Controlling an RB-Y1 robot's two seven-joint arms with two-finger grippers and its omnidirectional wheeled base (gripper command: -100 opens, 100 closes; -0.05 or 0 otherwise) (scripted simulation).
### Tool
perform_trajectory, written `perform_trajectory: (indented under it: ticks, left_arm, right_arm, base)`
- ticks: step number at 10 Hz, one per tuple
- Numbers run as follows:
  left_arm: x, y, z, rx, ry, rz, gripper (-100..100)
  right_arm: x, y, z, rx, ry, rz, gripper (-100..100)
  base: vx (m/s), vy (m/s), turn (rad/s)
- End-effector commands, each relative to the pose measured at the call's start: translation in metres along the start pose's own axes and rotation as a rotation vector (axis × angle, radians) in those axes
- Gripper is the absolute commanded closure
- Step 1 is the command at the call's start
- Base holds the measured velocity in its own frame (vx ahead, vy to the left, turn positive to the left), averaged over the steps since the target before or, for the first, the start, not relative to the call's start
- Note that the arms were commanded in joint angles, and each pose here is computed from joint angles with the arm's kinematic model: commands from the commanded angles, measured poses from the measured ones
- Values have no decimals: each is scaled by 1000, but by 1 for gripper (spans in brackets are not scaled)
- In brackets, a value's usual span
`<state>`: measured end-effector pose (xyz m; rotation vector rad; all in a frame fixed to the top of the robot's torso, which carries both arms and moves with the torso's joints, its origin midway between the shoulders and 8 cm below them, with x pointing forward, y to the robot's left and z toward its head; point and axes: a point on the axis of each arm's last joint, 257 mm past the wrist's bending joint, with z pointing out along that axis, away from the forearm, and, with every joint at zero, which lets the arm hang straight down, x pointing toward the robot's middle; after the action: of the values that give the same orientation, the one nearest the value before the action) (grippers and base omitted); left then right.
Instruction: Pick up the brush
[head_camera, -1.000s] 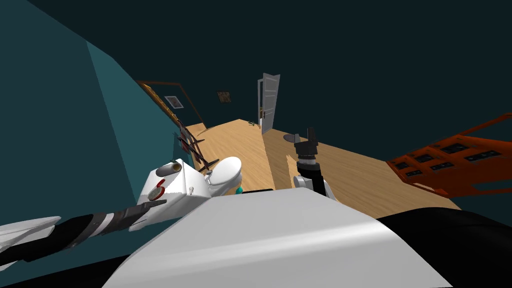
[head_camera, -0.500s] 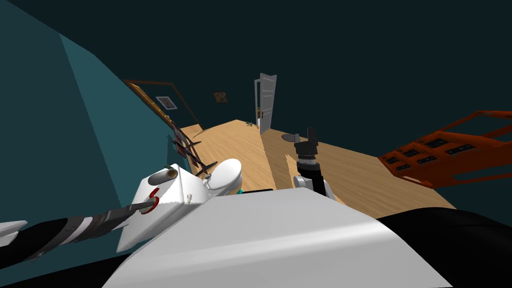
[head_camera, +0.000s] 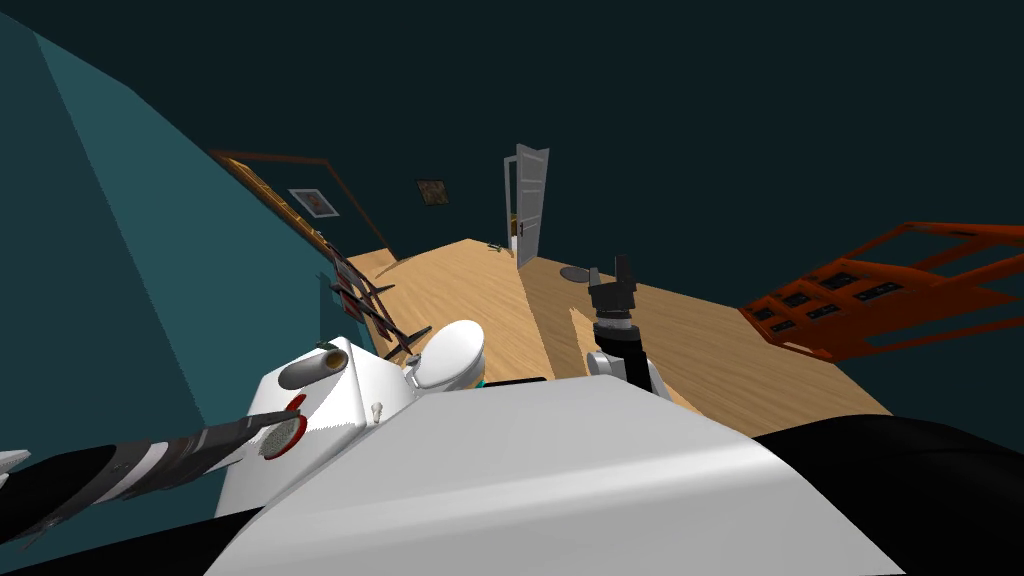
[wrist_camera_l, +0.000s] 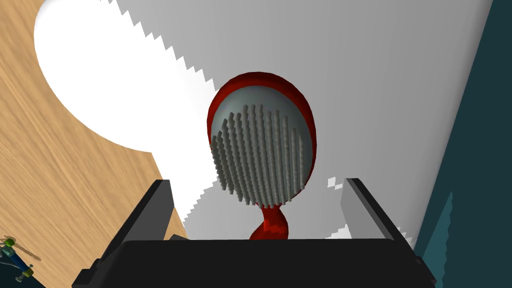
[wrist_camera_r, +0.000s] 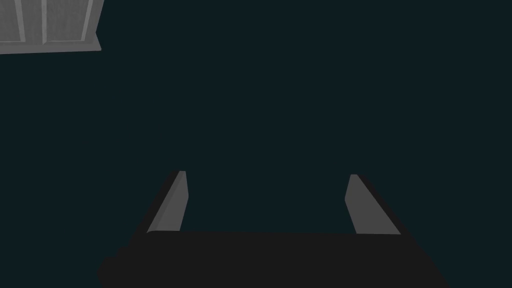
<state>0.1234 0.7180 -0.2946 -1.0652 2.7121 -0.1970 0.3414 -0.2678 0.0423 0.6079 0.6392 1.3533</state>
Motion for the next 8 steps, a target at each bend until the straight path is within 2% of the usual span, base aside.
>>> perform_trajectory:
  ticks: [1, 2, 3, 4, 8]
  left_arm:
    - [6, 2, 13, -1, 0, 0, -100]
    - [9, 4, 19, -1, 0, 0, -100]
    - [7, 2, 16, 1, 1, 0, -100]
    - [7, 2, 16, -1, 0, 0, 100]
    - [6, 3, 16, -2, -1, 0, 100]
  right_arm:
    - [0, 0, 0, 0, 0, 0, 0]
    - [0, 0, 0, 0, 0, 0, 0]
    - [0, 0, 0, 0, 0, 0, 0]
    - [0, 0, 0, 0, 0, 0, 0]
    - [0, 0, 0, 0, 0, 0, 0]
  base:
    - [0, 0, 0]
    - [6, 1, 4]
    - [0, 0, 0]
    - [0, 0, 0]
    - [0, 0, 0]
